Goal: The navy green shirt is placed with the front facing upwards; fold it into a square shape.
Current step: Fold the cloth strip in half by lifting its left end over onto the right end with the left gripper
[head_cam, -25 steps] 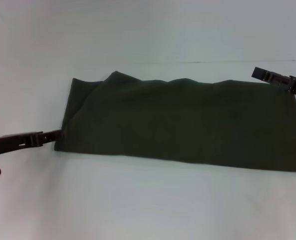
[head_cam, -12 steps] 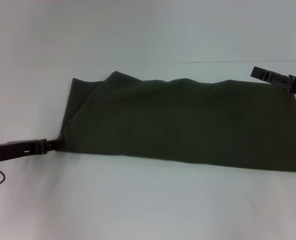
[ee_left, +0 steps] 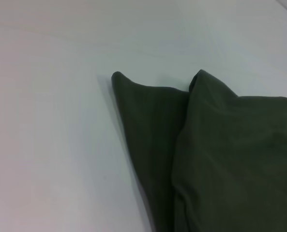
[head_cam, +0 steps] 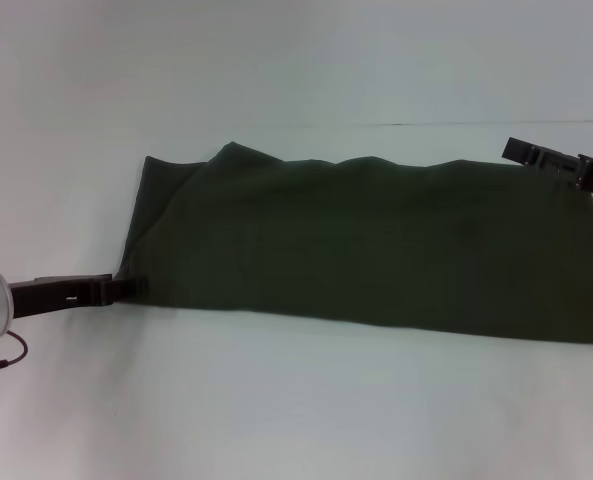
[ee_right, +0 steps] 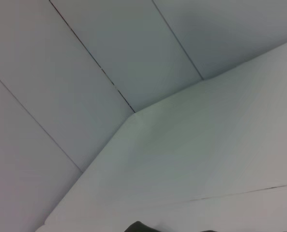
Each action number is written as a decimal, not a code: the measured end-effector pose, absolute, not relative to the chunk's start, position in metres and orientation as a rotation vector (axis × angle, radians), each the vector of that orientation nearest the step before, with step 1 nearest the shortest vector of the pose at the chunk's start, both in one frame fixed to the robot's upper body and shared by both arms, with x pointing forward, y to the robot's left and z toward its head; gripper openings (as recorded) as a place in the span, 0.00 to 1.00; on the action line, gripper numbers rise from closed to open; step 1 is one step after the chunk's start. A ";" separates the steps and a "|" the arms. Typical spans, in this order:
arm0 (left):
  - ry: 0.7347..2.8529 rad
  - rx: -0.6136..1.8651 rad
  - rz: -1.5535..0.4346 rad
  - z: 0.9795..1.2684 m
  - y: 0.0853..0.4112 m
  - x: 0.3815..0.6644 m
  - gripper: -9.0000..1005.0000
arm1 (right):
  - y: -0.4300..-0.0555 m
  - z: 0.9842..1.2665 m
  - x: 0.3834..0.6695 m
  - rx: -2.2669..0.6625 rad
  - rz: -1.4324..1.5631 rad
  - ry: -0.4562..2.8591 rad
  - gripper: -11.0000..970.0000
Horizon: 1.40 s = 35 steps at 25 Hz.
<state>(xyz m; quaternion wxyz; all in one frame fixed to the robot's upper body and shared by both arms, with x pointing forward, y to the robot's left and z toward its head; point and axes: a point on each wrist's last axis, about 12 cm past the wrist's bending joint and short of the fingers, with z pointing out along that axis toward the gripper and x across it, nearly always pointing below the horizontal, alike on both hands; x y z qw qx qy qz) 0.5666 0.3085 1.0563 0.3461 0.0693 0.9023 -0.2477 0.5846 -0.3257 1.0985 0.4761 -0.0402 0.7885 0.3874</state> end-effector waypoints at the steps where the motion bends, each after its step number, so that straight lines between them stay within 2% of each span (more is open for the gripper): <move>1: 2.341 0.181 -0.643 1.056 0.308 0.567 0.60 | -0.326 1.098 0.584 -0.097 0.948 1.928 0.93; 9: 2.347 0.221 -0.627 1.057 0.305 0.569 0.58 | -0.328 1.096 0.582 -0.089 0.947 1.933 0.93; 12: 2.341 0.225 -0.613 1.059 0.305 0.570 0.33 | -0.330 1.096 0.581 -0.084 0.946 1.933 0.93; 23: 2.336 0.219 -0.598 1.060 0.306 0.572 0.11 | -0.332 1.094 0.579 -0.076 0.943 1.937 0.92; 28: 2.332 0.220 -0.588 1.062 0.309 0.572 0.02 | -0.341 1.092 0.577 -0.064 0.925 2.007 0.91; 35: 2.332 0.212 -0.589 1.064 0.317 0.567 0.03 | -0.380 1.090 0.560 0.046 0.910 2.172 0.90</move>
